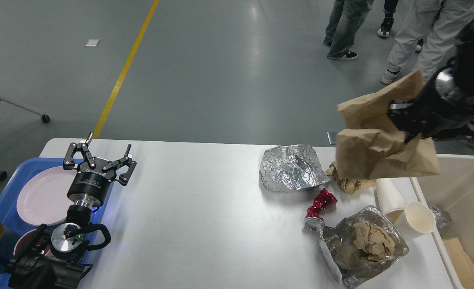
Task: Tidy desktop
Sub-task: 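Lift the brown paper bag and carry it to the white bin, then release the bag into the bin and raise the right gripper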
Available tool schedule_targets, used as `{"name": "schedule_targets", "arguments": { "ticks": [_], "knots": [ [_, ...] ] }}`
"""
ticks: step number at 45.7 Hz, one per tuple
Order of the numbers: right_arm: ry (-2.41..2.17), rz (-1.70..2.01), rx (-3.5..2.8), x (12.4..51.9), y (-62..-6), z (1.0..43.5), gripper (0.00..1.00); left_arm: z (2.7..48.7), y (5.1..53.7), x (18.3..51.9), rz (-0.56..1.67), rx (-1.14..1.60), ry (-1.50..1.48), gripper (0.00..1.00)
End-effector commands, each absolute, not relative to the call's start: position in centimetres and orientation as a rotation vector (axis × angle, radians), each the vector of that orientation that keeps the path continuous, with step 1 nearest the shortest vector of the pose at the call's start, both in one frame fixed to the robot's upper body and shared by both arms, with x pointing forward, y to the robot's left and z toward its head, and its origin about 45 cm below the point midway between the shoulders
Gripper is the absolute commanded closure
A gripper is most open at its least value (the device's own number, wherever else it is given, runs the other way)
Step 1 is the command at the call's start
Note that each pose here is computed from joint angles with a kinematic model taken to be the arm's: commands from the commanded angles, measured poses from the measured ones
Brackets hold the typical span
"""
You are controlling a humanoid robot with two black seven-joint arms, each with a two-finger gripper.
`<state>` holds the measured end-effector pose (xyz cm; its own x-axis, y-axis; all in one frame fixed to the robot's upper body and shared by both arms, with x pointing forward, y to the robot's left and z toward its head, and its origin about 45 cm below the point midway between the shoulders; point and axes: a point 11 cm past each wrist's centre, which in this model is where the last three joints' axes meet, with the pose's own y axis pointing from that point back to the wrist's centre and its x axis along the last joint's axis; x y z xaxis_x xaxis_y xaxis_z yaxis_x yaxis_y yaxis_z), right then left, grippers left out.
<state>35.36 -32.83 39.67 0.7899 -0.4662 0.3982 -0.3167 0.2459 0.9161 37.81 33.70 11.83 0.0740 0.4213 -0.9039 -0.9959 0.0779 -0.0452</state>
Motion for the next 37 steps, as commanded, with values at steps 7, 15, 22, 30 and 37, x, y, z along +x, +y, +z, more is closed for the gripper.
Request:
{"name": "schedule_targets", "arguments": {
  "ticks": [7,15,22,30,37],
  "knots": [
    [-1.082,-0.316,1.175,34.0,-49.4,37.2,1.00,11.8,33.6,37.8,1.292,-0.866,0.873,0.03],
    [-1.225,-0.402,1.010,31.5,-59.0,30.9,1.00,11.8,33.7,37.8,1.291,-0.865,0.871,0.03],
    [-1.283,-0.406,0.868,29.2,-62.2,22.3,1.00,11.9,33.7,37.8,1.292,-0.866,0.871,0.03],
    [-1.286,-0.344,0.801,28.3,-62.4,14.9,1.00,11.8,33.7,37.8,1.293,-0.865,0.872,0.03],
    [-1.250,-0.286,0.785,26.8,-59.9,8.8,1.00,11.8,33.7,37.8,1.293,-0.865,0.872,0.03]
  ]
}}
